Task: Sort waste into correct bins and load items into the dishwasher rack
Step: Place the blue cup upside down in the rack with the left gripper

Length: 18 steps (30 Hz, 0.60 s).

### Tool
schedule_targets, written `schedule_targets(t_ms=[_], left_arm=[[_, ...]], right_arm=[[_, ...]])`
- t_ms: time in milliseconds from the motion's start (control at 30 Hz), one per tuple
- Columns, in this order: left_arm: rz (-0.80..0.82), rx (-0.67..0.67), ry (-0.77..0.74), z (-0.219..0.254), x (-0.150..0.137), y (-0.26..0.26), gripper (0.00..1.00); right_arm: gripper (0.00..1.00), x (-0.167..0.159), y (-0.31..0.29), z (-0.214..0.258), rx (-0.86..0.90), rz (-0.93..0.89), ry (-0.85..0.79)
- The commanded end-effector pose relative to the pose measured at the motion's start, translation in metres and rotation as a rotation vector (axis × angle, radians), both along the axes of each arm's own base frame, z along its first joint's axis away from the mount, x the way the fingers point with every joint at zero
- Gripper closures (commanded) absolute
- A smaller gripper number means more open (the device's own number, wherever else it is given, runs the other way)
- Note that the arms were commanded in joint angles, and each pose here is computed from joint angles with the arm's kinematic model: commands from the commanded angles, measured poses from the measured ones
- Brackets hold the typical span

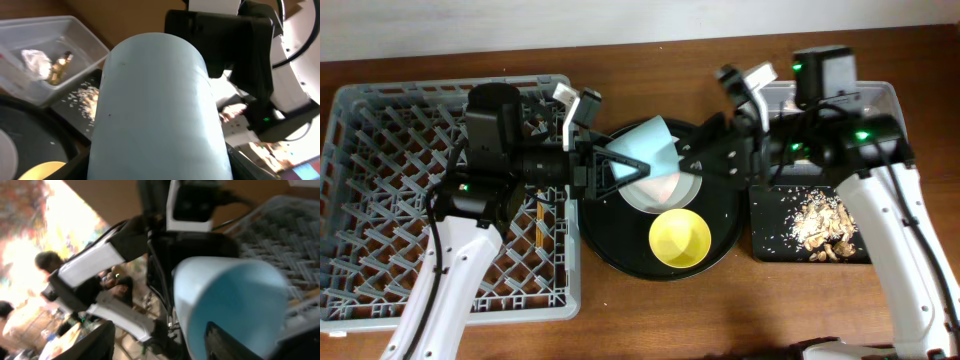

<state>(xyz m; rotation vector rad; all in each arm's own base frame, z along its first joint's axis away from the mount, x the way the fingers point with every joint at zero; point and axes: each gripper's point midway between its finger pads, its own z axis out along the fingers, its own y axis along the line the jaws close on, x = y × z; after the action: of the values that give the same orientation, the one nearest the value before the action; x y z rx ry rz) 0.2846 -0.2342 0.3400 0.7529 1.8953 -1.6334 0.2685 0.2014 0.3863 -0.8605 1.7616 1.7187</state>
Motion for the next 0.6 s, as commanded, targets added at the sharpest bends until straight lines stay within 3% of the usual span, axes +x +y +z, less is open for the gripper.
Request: schedule_targets(t_ms=[0,100,200,233,300,367,433,567], left_arm=[[0.197,0.063,-0.021,0.000,0.028,0.024,0.90],[0.385,0.126,-0.009,0.001,0.046,0.058,0.95],[0.560,0.240,0.025,-0.004,0.056,0.098,0.96],[0.644,0.325,0.040,-0.009,0.060,0.118,0.97],[0.900,0.623,0.094,-0.027,0.059,0.180,0.97],[1.096,0.861,0.132,-0.030,0.048,0.230,0.97],[1.150,0.955,0.158,-0.032,0.040,0.248,0.97],[1.139,1.074,0.248,-0.057,0.037,0.260,0.97]], right_arm=[[0.34,0.024,-0.029,-0.004,-0.060,-0.171,0.129],[0.29,0.065,-0.067,-0.047,-0.270,-0.486,0.271],[0.28,0.076,-0.097,-0.086,-0.470,-0.684,0.361],[0.27,0.076,-0.105,-0.097,-0.535,-0.730,0.384],[0.25,0.072,-0.122,-0.121,-0.690,-0.817,0.421],[0.20,0.069,-0.128,-0.132,-0.779,-0.848,0.424],[0.01,0.066,-0.126,-0.138,-0.834,-0.851,0.417],[0.01,0.057,-0.102,-0.154,-0.882,-0.771,0.415]])
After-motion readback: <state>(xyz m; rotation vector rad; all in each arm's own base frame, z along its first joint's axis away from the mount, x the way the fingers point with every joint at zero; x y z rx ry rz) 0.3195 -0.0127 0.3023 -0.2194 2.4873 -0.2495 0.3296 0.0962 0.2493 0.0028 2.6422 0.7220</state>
